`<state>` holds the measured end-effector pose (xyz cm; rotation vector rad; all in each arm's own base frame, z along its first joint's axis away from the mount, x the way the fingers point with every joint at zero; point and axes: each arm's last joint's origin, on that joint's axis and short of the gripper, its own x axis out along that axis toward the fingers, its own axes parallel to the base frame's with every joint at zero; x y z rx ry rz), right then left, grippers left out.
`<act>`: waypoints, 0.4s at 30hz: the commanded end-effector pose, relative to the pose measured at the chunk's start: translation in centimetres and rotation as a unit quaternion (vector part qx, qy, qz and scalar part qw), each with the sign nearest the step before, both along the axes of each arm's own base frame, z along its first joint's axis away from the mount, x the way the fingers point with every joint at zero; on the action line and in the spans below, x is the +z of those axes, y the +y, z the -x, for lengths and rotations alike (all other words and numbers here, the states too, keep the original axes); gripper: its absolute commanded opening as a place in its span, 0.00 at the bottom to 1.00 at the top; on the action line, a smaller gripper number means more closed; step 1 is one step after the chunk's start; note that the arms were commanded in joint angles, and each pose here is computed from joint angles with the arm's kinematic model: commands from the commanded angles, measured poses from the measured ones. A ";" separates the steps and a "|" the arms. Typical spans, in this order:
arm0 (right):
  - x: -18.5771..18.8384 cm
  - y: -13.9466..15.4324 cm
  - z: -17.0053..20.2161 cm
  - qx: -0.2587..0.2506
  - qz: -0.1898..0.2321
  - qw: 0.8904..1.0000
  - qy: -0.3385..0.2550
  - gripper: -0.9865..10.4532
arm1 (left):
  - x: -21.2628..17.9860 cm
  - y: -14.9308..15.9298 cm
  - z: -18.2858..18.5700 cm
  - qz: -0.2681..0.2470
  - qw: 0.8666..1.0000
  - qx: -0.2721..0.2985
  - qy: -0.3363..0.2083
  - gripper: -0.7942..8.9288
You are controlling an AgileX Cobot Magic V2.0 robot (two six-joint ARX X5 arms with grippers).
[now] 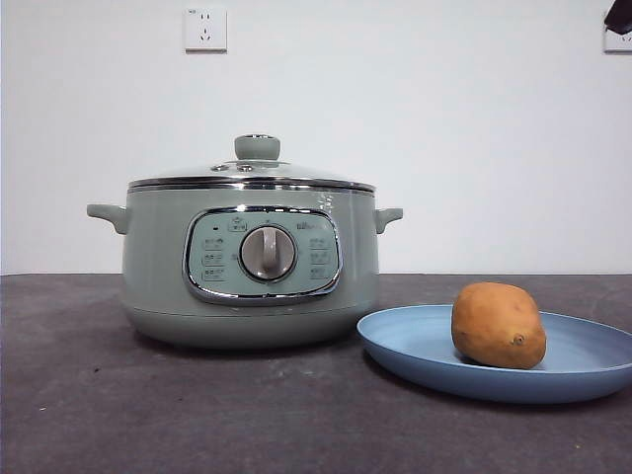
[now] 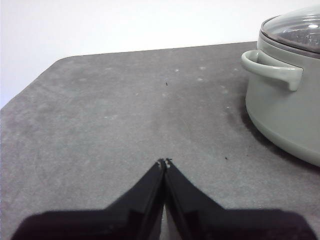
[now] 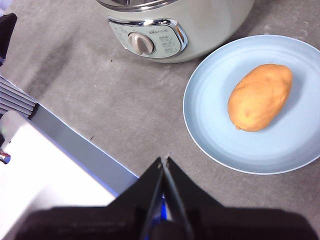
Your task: Take the potato out from the steamer,put the potato on the plate,close the lid
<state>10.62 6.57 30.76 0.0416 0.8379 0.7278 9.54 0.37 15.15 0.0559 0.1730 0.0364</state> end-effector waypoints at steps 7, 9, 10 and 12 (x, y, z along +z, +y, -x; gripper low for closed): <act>0.2 -0.5 0.1 -0.032 0.019 0.999 -0.029 0.09 | -0.5 0.0 -0.1 0.004 1.000 -0.001 0.005 0.08; 0.5 -1.3 0.3 -0.064 0.034 0.996 -0.054 0.09 | -0.5 0.0 -0.1 0.004 1.000 -0.001 0.005 0.08; 0.7 -1.7 0.5 -0.077 0.031 0.995 -0.063 0.09 | -0.5 0.0 -0.1 0.004 1.000 -0.001 0.005 0.08; 1.2 -2.5 1.0 -0.107 0.017 0.990 -0.095 0.09 | -0.5 0.0 -0.1 0.004 1.000 -0.001 0.005 0.08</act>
